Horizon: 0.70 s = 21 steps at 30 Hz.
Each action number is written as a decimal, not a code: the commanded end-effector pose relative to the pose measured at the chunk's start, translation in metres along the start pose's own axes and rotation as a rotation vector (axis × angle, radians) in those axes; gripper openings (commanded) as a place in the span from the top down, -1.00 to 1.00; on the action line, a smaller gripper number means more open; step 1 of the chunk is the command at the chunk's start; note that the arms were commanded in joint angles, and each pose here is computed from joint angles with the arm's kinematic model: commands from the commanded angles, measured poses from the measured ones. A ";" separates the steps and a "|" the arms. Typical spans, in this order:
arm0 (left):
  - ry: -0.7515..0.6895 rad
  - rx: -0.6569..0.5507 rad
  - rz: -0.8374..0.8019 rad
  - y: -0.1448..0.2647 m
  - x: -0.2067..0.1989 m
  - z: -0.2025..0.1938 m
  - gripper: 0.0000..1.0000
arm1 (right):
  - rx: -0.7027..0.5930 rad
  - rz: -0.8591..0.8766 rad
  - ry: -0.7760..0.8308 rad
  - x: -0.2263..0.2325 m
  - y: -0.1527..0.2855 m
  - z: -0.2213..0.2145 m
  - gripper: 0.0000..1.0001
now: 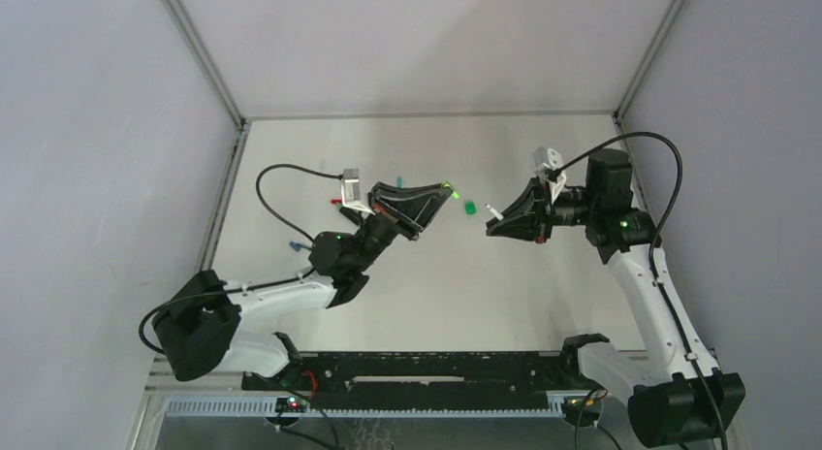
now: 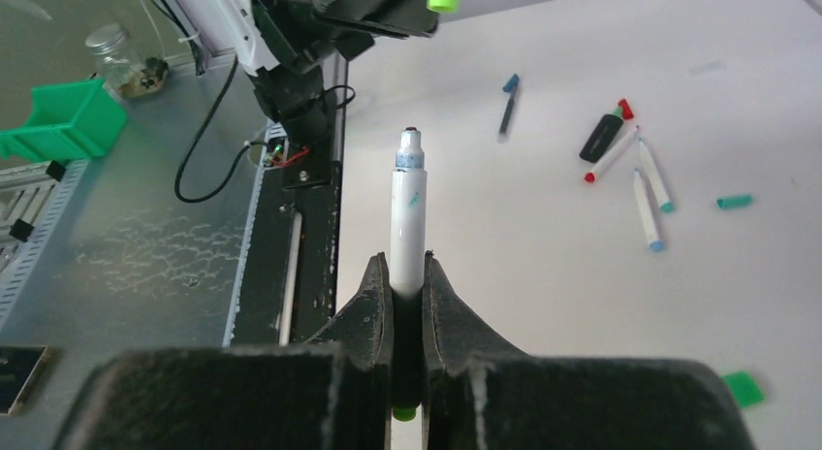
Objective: Insert the pens into the pen caps
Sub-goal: Insert the pen cap onto the pen.
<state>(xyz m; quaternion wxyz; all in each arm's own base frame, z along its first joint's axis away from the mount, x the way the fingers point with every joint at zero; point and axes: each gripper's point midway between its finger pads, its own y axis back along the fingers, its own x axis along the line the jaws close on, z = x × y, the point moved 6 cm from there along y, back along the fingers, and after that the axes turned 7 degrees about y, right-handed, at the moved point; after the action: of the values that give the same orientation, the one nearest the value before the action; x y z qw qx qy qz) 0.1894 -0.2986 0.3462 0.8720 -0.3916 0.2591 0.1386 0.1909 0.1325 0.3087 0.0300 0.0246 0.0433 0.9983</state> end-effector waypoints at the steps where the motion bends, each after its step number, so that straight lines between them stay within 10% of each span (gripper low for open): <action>1: 0.042 -0.080 -0.061 -0.015 -0.018 0.017 1.00 | -0.020 0.044 -0.033 0.012 -0.005 0.018 1.00; 21: 0.129 0.015 -0.145 -0.031 -0.024 -0.005 1.00 | -0.018 0.109 -0.181 0.009 -0.022 0.013 1.00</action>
<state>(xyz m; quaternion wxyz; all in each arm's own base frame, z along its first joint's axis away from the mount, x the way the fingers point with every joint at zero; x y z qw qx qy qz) 0.1894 -0.3205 0.3522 0.8681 -0.3850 0.3014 0.0861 0.1815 0.1535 0.3173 -0.0243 0.1127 0.0316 0.9928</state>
